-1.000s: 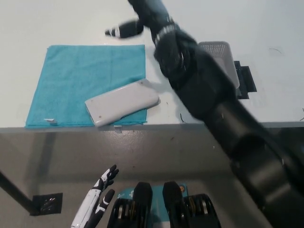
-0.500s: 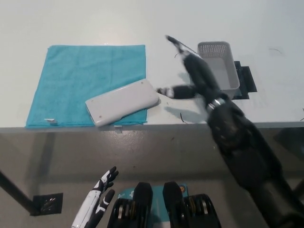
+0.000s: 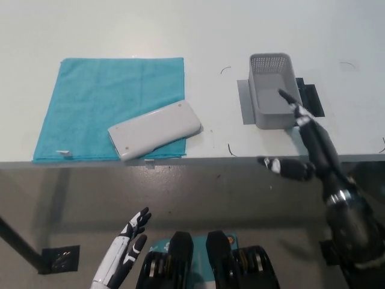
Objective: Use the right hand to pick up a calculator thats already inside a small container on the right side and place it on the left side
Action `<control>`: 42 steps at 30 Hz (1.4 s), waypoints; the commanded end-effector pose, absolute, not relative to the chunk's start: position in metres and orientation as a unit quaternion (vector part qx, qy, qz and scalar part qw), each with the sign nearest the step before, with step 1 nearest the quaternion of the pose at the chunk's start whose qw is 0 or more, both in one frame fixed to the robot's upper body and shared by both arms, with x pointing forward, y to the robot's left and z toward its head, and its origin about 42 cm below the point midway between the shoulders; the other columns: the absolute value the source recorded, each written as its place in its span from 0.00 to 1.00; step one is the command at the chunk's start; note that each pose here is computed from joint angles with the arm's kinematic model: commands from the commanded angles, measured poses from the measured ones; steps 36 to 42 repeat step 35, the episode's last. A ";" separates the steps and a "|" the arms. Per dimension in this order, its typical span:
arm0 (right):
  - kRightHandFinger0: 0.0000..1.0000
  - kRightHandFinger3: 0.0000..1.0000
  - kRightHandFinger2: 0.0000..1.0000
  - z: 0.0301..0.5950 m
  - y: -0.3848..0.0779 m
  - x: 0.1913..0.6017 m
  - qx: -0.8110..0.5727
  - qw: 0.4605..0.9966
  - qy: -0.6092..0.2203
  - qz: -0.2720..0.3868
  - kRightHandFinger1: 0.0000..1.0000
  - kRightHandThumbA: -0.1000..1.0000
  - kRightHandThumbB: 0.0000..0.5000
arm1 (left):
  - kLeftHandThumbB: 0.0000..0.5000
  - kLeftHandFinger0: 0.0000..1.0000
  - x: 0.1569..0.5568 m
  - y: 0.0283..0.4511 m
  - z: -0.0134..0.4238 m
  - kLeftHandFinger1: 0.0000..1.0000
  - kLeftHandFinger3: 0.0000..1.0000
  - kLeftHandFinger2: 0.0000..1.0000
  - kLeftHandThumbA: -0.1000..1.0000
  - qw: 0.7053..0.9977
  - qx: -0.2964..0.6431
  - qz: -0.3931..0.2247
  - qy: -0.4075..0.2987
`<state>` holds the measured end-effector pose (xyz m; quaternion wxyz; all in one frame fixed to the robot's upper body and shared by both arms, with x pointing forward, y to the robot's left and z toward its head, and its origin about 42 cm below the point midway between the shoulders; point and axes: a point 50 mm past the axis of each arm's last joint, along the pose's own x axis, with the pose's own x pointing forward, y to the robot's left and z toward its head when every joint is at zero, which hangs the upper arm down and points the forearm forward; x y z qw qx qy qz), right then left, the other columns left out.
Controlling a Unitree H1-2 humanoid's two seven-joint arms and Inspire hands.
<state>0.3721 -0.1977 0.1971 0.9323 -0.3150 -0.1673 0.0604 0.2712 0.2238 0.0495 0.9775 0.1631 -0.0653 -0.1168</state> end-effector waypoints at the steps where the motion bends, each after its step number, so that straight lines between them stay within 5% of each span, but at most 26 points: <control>1: 1.00 1.00 1.00 0.347 -0.234 0.198 -0.139 0.807 -0.573 0.021 1.00 1.00 0.78 | 0.10 1.00 0.306 0.222 0.083 1.00 1.00 1.00 1.00 0.971 0.162 -0.098 -0.144; 5: 1.00 1.00 1.00 0.313 -0.236 0.205 -0.118 0.839 -0.531 0.023 1.00 1.00 0.70 | 0.09 1.00 0.312 0.219 0.085 1.00 1.00 1.00 1.00 0.971 0.159 -0.097 -0.150; 9: 1.00 1.00 1.00 0.280 -0.239 0.214 -0.127 0.872 -0.471 0.025 1.00 1.00 0.76 | 0.10 1.00 0.315 0.218 0.088 1.00 1.00 1.00 1.00 0.971 0.157 -0.094 -0.153; 11: 1.00 1.00 1.00 0.265 -0.240 0.222 -0.138 0.878 -0.457 0.029 1.00 1.00 0.53 | 0.10 1.00 0.316 0.218 0.088 1.00 1.00 1.00 1.00 0.971 0.158 -0.092 -0.155; 15: 1.00 1.00 1.00 0.220 -0.240 0.240 -0.118 0.922 -0.368 0.033 1.00 1.00 0.64 | 0.11 1.00 0.318 0.218 0.088 1.00 1.00 1.00 1.00 0.971 0.160 -0.090 -0.155; 21: 1.00 1.00 1.00 0.165 -0.240 0.265 -0.085 0.963 -0.252 0.047 1.00 1.00 0.49 | 0.10 1.00 0.319 0.218 0.090 1.00 1.00 1.00 1.00 0.971 0.155 -0.090 -0.160; 28: 1.00 1.00 1.00 0.122 -0.239 0.287 -0.087 0.983 -0.150 0.067 1.00 1.00 0.53 | 0.13 1.00 0.318 0.219 0.089 1.00 1.00 1.00 1.00 0.972 0.147 -0.085 -0.160; 34: 1.00 1.00 1.00 0.111 -0.235 0.292 -0.064 0.988 -0.074 0.115 1.00 1.00 0.36 | 0.16 1.00 0.313 0.219 0.088 1.00 1.00 1.00 1.00 0.974 0.135 -0.085 -0.159; 42: 1.00 1.00 1.00 0.111 -0.235 0.292 -0.064 0.988 -0.074 0.115 1.00 1.00 0.36 | 0.16 1.00 0.313 0.219 0.088 1.00 1.00 1.00 1.00 0.974 0.135 -0.085 -0.159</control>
